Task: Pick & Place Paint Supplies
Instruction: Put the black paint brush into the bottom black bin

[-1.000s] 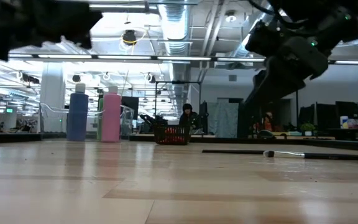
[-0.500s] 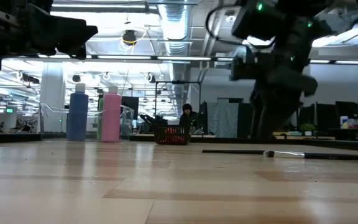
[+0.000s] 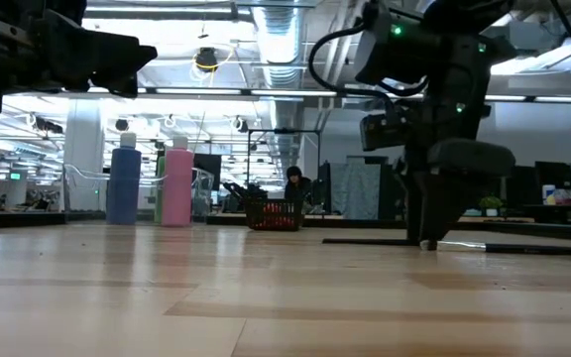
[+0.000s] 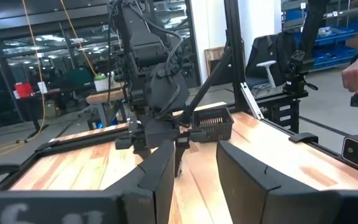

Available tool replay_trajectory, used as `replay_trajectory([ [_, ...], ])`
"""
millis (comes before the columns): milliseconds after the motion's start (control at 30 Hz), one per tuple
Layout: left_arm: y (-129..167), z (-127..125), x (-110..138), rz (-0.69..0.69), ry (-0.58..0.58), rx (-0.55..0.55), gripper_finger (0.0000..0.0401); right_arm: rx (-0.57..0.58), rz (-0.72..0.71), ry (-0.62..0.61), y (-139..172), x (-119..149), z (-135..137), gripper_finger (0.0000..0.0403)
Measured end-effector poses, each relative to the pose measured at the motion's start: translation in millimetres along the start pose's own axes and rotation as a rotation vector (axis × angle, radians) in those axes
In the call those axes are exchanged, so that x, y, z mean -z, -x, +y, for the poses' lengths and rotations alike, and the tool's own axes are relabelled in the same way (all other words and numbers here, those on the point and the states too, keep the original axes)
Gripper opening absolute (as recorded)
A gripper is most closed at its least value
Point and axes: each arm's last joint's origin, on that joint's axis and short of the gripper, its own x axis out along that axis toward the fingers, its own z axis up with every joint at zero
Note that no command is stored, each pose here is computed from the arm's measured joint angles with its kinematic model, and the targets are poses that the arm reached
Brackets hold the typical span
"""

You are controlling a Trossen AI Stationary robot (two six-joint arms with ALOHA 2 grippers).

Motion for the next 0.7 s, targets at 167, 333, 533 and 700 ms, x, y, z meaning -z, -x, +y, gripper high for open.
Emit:
replay_trajectory([
  [167, 0.0, -0.2, 1.0, 0.010, 0.001, 0.002, 0.0112, -0.055, 0.017, -0.001, 0.6, -1.1, 1.5, 0.0114],
  [333, 0.0, -0.2, 0.9, 0.009, 0.009, 0.002, 0.0112, -0.121, 0.033, 0.011, 0.0, -1.9, -0.6, 0.0016],
  [533, 0.0, -0.2, 0.9, 0.009, 0.027, 0.002, 0.0112, -0.118, 0.033, 0.037, 0.5, -1.0, 1.3, 0.0004],
  [700, 0.0, -0.2, 0.9, 0.009, 0.027, 0.001, 0.0112, -0.085, 0.013, 0.056, 1.0, -0.3, 6.4, 0.0001],
])
